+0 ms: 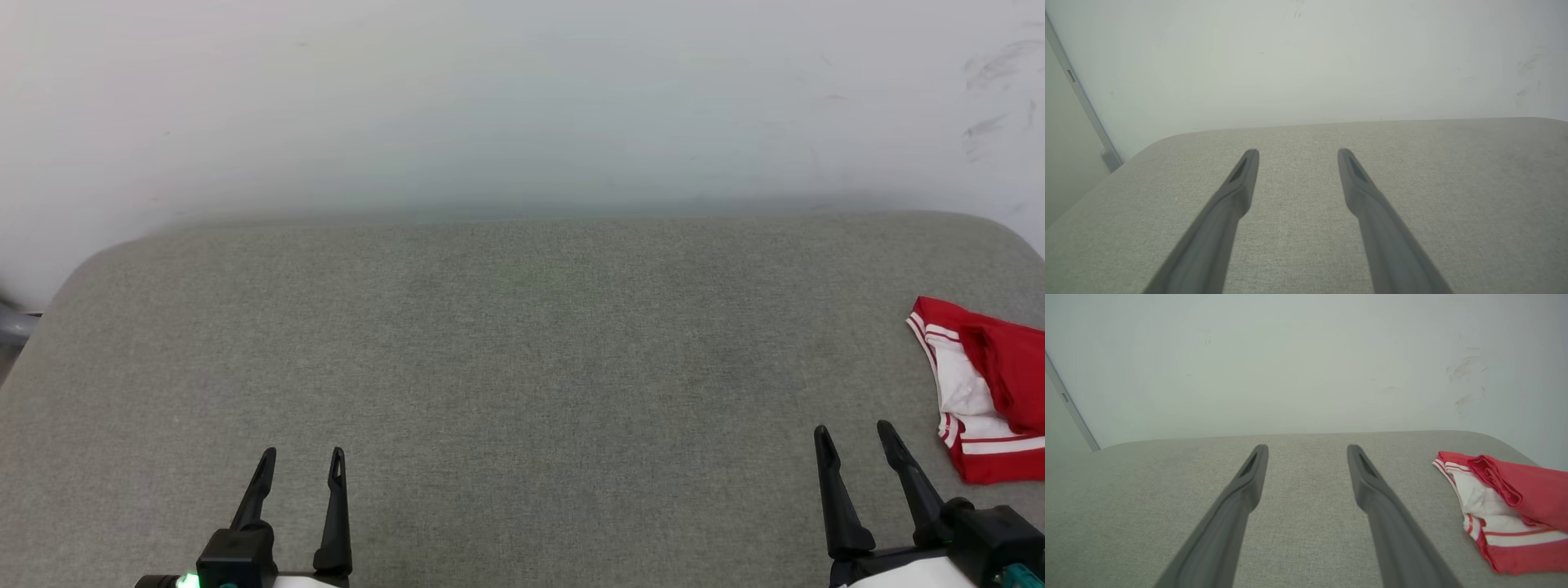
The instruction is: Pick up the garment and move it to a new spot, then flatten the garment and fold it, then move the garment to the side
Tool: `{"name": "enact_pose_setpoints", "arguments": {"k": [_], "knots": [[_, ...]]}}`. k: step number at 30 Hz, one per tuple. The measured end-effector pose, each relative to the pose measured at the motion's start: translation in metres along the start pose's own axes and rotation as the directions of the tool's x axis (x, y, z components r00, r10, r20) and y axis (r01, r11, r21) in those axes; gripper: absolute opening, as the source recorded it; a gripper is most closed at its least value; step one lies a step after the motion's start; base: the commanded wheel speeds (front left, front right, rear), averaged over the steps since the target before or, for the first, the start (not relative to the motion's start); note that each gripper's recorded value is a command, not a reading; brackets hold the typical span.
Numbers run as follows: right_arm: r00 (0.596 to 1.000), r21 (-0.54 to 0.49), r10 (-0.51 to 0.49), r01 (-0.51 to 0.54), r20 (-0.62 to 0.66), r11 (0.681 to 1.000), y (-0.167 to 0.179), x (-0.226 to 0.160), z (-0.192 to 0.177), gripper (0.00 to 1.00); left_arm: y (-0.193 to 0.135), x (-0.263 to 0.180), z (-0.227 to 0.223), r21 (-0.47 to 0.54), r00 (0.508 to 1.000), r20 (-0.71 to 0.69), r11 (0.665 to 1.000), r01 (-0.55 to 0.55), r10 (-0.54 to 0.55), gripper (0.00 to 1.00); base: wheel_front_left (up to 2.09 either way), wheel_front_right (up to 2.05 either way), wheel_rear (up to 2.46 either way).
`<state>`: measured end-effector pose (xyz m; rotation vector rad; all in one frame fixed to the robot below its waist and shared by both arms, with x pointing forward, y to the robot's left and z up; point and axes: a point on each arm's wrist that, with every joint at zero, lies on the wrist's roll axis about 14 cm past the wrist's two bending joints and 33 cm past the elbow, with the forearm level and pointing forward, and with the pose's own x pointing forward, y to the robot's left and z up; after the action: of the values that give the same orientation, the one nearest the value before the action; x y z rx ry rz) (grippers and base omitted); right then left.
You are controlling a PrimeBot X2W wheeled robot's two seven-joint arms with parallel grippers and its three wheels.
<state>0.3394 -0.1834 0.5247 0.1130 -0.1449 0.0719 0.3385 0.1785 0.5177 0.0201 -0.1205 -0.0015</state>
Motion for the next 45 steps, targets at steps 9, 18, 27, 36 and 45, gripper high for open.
{"name": "enact_pose_setpoints", "arguments": {"k": [9, 18, 27, 36, 45], "knots": [[1.0, 0.006, -0.006, 0.006, -0.011, 1.0, 0.0, -0.005, -0.004, 0.0, -0.001, -0.006, -0.011, -0.002, 0.999, -0.035, 1.0, 0.009, -0.009, 0.0, 0.0, 0.0, 0.0], [0.997, 0.123, -0.042, 0.051, -0.068, 0.991, -0.006, -0.008, -0.019, 0.0, 0.006, -0.011, -0.032, -0.123, 0.991, -0.129, 0.992, -0.04, 0.024, 0.0, 0.0, 0.0, 0.0], [0.992, 0.28, -0.078, 0.102, -0.096, 0.955, -0.012, -0.006, -0.023, 0.0, 0.011, -0.006, -0.035, -0.291, 0.986, -0.16, 0.952, -0.092, 0.046, 0.0, 0.0, 0.0, 0.0], [0.988, 0.412, -0.102, 0.141, -0.117, 0.9, -0.017, -0.001, -0.026, 0.0, 0.015, -0.001, -0.038, -0.437, 0.98, -0.188, 0.888, -0.14, 0.062, 0.0, 0.0, 0.0, 0.0], [0.985, 0.539, -0.115, 0.166, -0.127, 0.826, -0.02, 0.006, -0.026, 0.0, 0.016, 0.007, -0.038, -0.574, 0.977, -0.202, 0.801, -0.168, 0.06, 0.0, 0.0, 0.0, 0.0]]}}
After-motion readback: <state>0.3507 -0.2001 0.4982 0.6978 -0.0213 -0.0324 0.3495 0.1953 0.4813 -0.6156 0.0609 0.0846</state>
